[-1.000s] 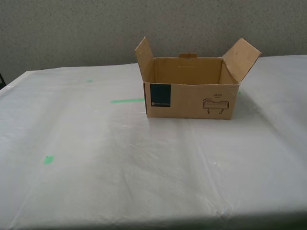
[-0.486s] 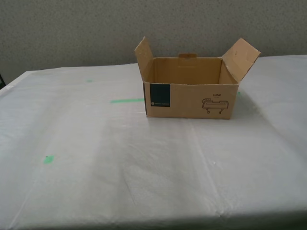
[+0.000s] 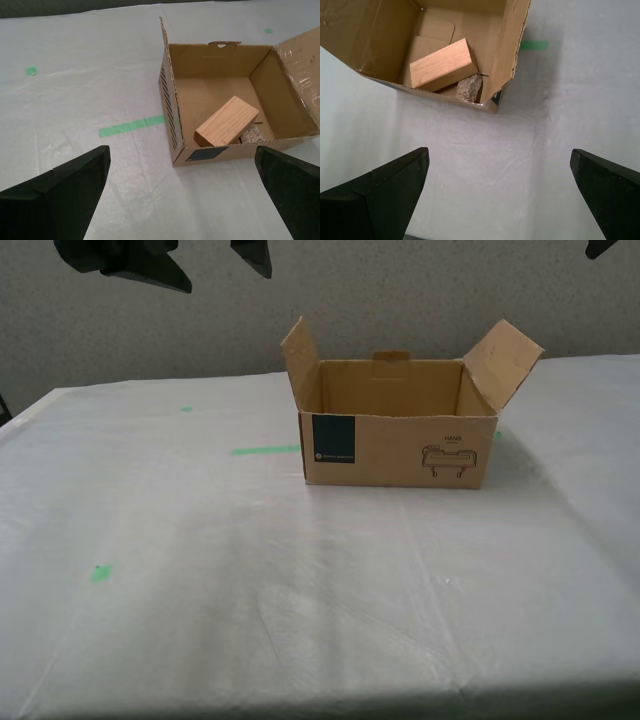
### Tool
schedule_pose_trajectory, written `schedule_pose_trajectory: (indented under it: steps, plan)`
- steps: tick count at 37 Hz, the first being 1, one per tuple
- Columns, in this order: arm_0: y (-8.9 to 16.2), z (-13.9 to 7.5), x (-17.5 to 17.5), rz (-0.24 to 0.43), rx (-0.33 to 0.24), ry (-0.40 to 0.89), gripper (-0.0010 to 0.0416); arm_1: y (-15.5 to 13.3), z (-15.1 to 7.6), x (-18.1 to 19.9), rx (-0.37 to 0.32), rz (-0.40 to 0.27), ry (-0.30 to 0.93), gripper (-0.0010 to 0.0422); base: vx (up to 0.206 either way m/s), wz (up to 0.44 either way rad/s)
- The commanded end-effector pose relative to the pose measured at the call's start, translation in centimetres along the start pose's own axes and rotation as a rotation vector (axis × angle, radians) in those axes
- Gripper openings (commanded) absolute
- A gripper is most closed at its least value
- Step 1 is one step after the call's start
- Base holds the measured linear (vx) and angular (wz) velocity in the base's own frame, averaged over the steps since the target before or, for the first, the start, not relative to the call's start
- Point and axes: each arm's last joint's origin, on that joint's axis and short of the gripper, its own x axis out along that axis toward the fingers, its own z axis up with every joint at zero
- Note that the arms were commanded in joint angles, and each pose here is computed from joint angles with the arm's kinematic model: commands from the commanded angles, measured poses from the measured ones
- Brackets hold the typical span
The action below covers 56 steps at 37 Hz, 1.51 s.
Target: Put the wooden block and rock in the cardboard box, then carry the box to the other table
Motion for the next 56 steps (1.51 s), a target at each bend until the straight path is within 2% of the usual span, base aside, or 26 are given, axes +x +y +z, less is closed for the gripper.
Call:
schedule_pose_trajectory:
  steps: [1, 56]
  plan:
    - [-0.07, -0.16, 0.2, -0.003, 0.005, 0.008, 0.0394, 0.09, -0.14, -0.06, 0.001, 0.003, 0.006, 0.0396, 0.0, 0.0]
    - [-0.07, -0.15, 0.2, -0.003, 0.005, 0.007, 0.0394, 0.07, -0.14, -0.05, 0.0, -0.004, 0.009, 0.0396, 0.0, 0.0]
